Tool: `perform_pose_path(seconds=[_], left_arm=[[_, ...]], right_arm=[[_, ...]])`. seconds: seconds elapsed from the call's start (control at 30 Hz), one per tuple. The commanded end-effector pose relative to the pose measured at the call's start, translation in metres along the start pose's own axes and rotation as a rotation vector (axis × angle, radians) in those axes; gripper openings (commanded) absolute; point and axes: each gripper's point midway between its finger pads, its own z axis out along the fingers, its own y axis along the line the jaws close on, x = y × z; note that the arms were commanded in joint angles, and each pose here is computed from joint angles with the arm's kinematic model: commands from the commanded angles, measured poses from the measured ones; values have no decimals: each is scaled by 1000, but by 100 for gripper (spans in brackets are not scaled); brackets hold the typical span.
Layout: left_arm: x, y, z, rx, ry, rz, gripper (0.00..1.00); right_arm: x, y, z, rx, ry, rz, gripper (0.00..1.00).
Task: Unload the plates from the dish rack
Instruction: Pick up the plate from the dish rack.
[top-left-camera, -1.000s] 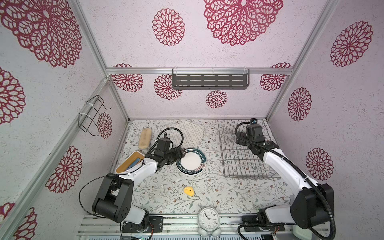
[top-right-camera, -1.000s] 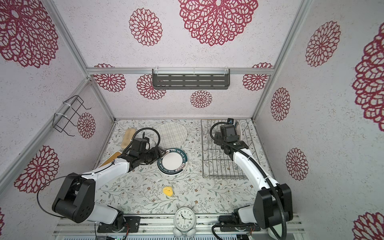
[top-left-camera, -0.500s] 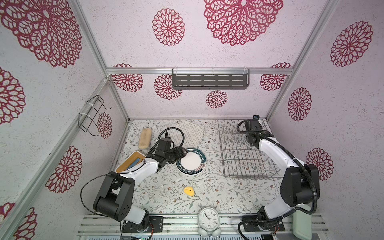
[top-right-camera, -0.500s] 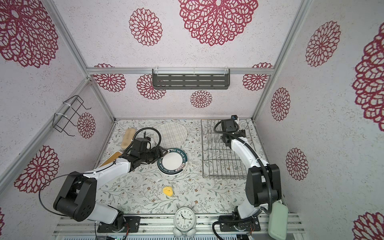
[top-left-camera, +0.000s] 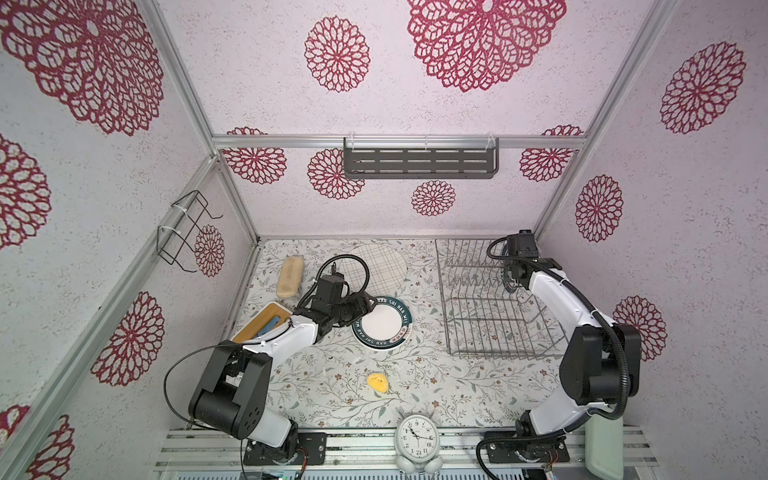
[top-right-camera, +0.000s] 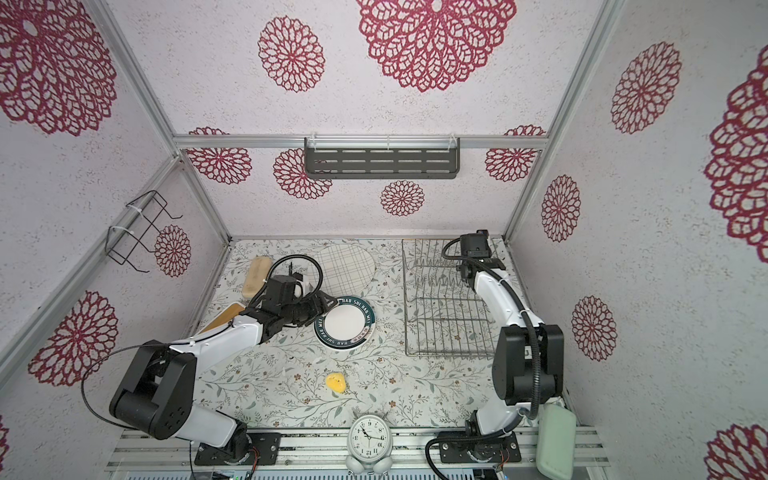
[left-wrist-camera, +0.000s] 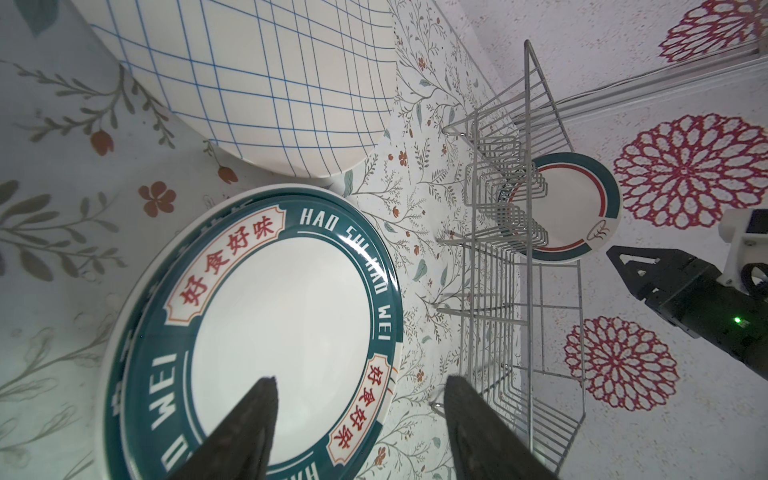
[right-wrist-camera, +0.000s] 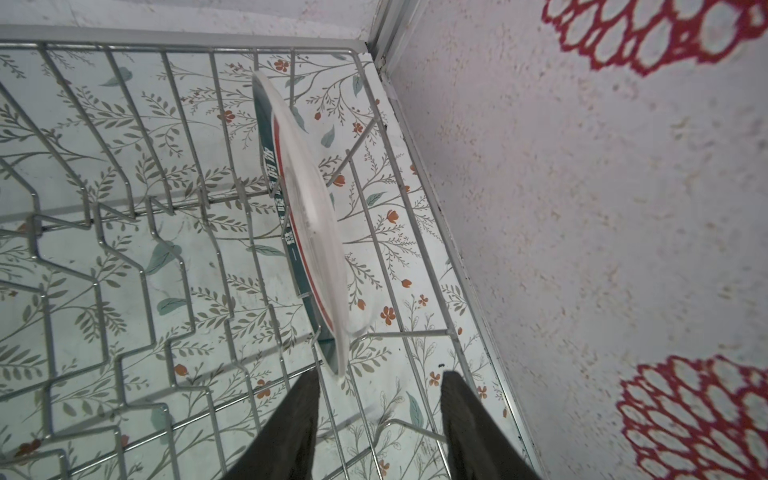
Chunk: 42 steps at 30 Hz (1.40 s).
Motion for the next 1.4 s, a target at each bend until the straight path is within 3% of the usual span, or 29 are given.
perform_pose_path(seconds=[0.0,0.33,1.37], left_arm=[[1,-4,-1,19,-2,15,68],[0,-6,-6,18,-11,19,68],[1,-9,-17,16,-26,29,68]], right_arm=[[-8,-2,2,-24,-1,18,47],[-9,-4,19,-16,14,37,27],[-5,7,26,-62,48,12,9]])
